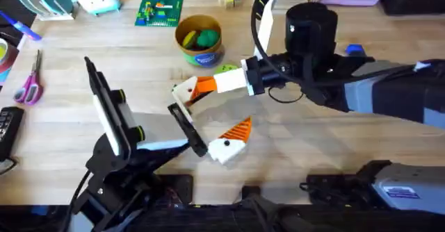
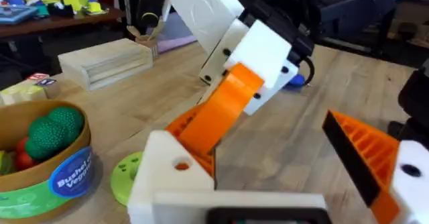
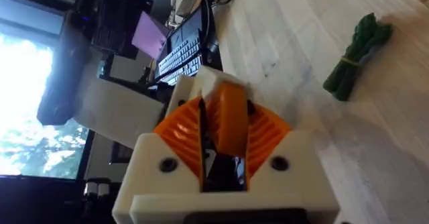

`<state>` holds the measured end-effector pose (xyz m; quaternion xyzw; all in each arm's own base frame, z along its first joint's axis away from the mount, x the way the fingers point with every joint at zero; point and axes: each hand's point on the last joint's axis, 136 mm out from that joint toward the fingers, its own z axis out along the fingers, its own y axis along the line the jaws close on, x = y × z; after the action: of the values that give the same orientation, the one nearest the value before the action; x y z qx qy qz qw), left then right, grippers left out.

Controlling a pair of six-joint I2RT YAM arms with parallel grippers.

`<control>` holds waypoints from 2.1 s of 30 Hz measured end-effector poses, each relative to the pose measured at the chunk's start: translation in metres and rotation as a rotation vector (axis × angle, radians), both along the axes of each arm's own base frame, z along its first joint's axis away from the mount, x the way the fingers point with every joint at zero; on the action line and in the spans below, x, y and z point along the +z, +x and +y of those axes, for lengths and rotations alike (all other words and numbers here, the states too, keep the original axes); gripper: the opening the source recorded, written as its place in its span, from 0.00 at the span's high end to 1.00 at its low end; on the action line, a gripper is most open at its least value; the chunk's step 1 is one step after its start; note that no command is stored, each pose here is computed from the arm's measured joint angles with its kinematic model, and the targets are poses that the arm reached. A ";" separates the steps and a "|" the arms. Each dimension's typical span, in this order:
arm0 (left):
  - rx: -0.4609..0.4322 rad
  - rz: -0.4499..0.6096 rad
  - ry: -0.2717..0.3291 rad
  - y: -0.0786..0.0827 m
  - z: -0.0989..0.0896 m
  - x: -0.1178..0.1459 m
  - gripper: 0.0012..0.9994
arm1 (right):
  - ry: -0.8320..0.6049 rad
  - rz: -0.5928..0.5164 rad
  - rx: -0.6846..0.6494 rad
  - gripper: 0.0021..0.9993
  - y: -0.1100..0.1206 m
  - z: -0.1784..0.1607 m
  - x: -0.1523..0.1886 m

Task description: Pick up the gripper from the table and insert it into the empty holder that is missing its gripper. Then pick up a screw, insert it into the mounting hole, and use the screwdriver to tighten it. Finally, clean up the table by picking up the vegetable and placing it into the bucket.

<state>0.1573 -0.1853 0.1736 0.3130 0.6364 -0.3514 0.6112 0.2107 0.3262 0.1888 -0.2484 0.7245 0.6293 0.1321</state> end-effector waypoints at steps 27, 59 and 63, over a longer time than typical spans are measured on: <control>-0.008 0.094 -0.026 -0.002 -0.002 -0.008 0.01 | 0.037 0.007 0.063 0.01 -0.005 -0.004 0.009; -0.008 0.104 -0.028 -0.002 -0.002 -0.009 0.01 | -0.040 0.098 -0.029 0.33 0.013 -0.020 -0.011; -0.008 0.104 -0.027 -0.002 -0.002 -0.009 0.01 | -0.058 0.127 -0.029 0.36 0.011 -0.021 -0.015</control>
<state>0.1551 -0.1868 0.1648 0.2885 0.6612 -0.3783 0.5800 0.2212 0.3054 0.1737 -0.2010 0.7528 0.6207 0.0877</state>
